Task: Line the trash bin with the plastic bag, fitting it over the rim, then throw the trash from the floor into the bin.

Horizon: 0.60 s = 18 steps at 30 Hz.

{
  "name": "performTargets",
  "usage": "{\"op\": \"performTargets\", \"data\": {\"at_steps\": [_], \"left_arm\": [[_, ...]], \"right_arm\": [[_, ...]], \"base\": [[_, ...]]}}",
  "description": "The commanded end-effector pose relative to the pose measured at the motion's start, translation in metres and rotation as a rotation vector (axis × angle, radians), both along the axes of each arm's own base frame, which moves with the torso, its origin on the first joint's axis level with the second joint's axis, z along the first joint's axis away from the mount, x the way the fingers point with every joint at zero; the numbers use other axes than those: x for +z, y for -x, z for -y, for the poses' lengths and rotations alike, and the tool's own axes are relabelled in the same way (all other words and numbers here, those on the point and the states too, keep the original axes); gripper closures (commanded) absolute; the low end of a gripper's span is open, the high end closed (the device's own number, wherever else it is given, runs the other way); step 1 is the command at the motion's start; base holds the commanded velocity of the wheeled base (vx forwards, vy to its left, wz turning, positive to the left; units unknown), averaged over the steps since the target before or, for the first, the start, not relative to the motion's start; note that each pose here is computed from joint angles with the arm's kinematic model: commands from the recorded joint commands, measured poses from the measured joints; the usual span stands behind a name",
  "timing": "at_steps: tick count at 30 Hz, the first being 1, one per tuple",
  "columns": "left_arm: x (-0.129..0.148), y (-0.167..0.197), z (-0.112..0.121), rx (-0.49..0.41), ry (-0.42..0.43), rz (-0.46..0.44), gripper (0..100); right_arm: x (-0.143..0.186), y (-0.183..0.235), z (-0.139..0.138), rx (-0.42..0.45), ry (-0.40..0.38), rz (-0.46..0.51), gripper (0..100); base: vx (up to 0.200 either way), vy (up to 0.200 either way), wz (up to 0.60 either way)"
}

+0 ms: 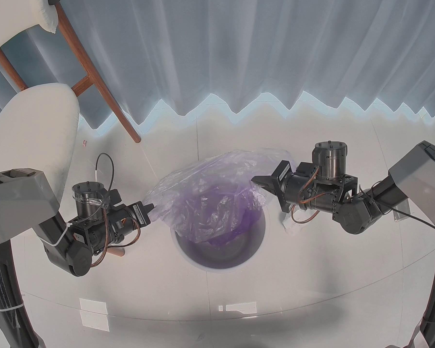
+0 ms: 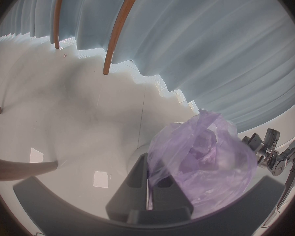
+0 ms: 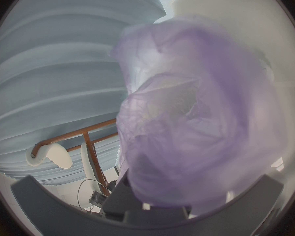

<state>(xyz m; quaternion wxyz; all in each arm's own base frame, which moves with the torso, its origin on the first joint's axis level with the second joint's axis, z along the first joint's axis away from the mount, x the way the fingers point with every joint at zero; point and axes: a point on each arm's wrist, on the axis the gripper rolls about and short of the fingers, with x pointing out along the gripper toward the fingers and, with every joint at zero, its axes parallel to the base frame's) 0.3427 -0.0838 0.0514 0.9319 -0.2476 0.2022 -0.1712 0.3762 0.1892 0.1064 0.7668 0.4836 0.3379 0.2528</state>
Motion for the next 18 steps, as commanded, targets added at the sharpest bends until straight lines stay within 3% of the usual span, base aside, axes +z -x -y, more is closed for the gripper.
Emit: {"op": "performTargets", "data": {"at_steps": [1,11,18], "left_arm": [[0.000,0.001,-0.001,0.007,-0.005,-0.003,100],[-0.010,0.006,0.000,0.022,-0.050,-0.095,100],[-0.022,0.015,-0.005,0.012,-0.114,-0.139,100]], "right_arm": [[0.007,-0.015,0.001,-0.016,-0.018,0.042,100],[0.013,-0.030,0.014,-0.058,-0.009,0.029,100],[-0.020,-0.027,0.028,-0.108,0.086,-0.020,100]], "base": [[0.000,0.000,0.00],[0.000,0.000,0.00],[0.000,0.000,0.00]]}}
